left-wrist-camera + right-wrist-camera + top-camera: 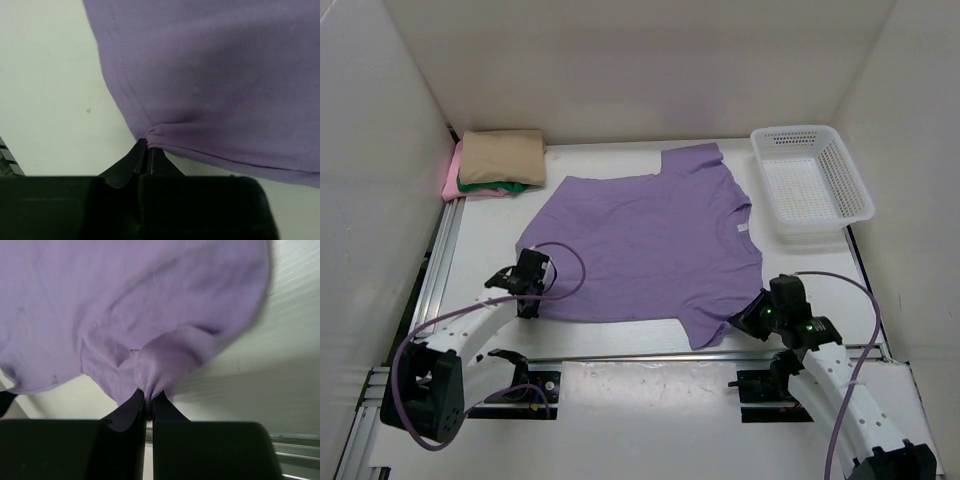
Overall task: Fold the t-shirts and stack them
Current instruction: Flatten out the tshirt
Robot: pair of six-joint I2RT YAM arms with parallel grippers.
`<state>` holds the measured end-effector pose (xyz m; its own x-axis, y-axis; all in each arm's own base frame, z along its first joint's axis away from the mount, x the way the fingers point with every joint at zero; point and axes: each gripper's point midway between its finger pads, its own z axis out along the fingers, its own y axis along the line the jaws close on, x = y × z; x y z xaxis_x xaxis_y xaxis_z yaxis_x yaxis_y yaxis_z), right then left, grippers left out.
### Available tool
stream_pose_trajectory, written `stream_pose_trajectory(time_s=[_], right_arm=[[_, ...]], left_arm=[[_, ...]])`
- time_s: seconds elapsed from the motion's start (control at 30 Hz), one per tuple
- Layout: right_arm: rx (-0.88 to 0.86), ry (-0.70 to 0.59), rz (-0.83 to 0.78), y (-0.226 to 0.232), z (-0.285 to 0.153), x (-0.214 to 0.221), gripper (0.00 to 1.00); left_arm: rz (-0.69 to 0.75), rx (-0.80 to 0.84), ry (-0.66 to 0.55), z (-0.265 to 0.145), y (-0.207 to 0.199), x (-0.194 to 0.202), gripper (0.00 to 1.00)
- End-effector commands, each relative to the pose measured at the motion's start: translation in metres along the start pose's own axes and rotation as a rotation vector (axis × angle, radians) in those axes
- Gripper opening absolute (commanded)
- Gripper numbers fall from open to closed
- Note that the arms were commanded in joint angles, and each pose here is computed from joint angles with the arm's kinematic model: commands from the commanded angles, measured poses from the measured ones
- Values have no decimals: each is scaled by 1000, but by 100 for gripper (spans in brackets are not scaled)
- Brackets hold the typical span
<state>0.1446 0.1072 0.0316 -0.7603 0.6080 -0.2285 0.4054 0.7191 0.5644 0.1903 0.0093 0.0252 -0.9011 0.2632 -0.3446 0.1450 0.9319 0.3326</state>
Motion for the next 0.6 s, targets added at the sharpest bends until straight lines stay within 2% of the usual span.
stream_pose_trajectory(time_s=[0.0,0.13,0.2,0.23,0.27,0.3,0.33,0.37,0.4,0.43,0.5,0.53,0.57], right_arm=[[-10,-17,48,8,-2,-1,0],[26,-68,9,22,-5,-24,0],[-2,-120,-21,60,-11,-63,0],[-12,-132,-72,77,-13,-81,0],[29,-57,-67,84,1,-94,0],[-80,-126,-121,150,-22,-142,0],[-108,-124,-156,179,-27,-167,0],[-53,-47,-172,187,3,-193,0],[-30,4,-166,203,-1,-209,0],[-158,-88,-202,276,-16,-280,0],[-282,-178,-170,331,-53,-332,0],[-397,-260,-154,359,-77,-359,0],[-494,-346,-121,372,-104,-388,0]], left_arm=[[-31,-50,-26,3,10,8,10],[-76,0,-42,0,8,-8,10],[-100,46,-25,1,6,-28,10],[-124,58,-105,-13,12,-74,10],[-140,53,-123,-16,19,-97,10],[-130,54,-90,-5,17,-116,10],[-165,38,-201,-26,32,-177,10],[-179,19,-240,-31,40,-208,10],[-181,-32,-224,-16,47,-233,10],[-252,-73,-408,-59,75,-311,10],[-352,-191,-557,-96,119,-381,10],[-383,-233,-578,-84,131,-411,10],[-500,-275,-801,-162,174,-459,10]])
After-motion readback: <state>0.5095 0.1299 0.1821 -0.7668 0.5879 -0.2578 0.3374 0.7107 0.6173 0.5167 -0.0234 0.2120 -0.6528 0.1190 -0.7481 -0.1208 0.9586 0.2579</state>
